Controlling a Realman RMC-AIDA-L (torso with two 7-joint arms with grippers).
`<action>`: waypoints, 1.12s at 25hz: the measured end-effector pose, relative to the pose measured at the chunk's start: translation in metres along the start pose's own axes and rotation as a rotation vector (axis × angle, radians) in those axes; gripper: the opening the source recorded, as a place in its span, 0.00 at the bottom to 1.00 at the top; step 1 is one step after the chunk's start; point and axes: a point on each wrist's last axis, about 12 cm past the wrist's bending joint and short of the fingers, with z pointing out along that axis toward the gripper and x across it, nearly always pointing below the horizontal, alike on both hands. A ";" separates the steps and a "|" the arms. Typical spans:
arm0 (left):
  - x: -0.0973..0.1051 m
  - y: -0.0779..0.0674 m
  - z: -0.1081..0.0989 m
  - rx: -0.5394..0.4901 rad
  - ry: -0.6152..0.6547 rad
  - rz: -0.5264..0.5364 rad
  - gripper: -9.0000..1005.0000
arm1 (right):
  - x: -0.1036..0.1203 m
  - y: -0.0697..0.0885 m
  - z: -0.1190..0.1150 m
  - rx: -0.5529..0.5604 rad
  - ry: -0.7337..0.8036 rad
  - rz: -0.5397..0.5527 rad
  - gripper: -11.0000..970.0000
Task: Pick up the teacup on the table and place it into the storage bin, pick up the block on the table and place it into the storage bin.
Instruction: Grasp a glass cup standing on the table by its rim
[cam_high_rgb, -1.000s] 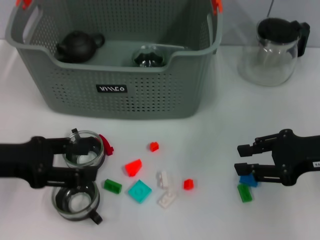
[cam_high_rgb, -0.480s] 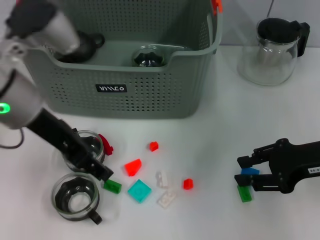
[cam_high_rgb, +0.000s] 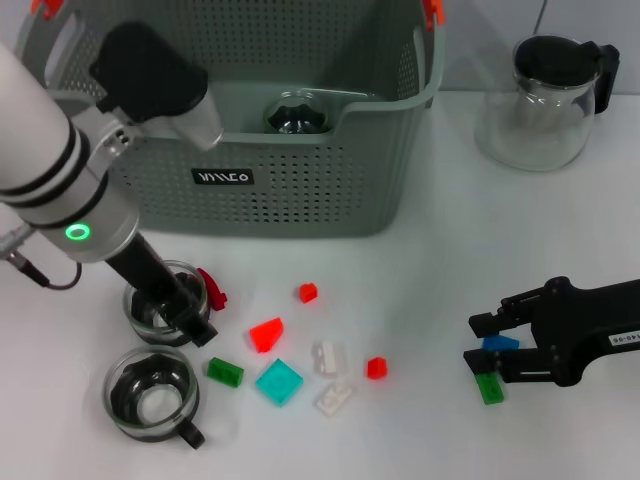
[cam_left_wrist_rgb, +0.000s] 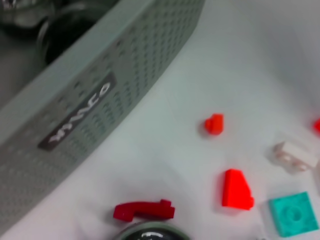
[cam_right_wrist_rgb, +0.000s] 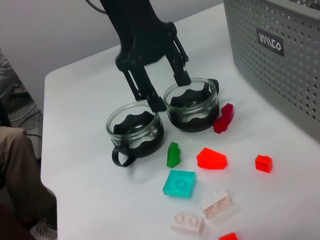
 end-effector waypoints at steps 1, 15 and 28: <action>0.000 0.001 0.003 0.005 0.005 -0.008 0.78 | 0.000 0.000 0.000 -0.002 0.000 0.002 0.48; 0.004 -0.003 0.035 0.071 0.083 -0.025 0.72 | 0.001 -0.002 -0.002 0.003 -0.003 0.023 0.48; -0.003 0.003 0.038 0.026 0.043 -0.053 0.68 | 0.002 -0.003 -0.001 -0.001 -0.002 0.030 0.48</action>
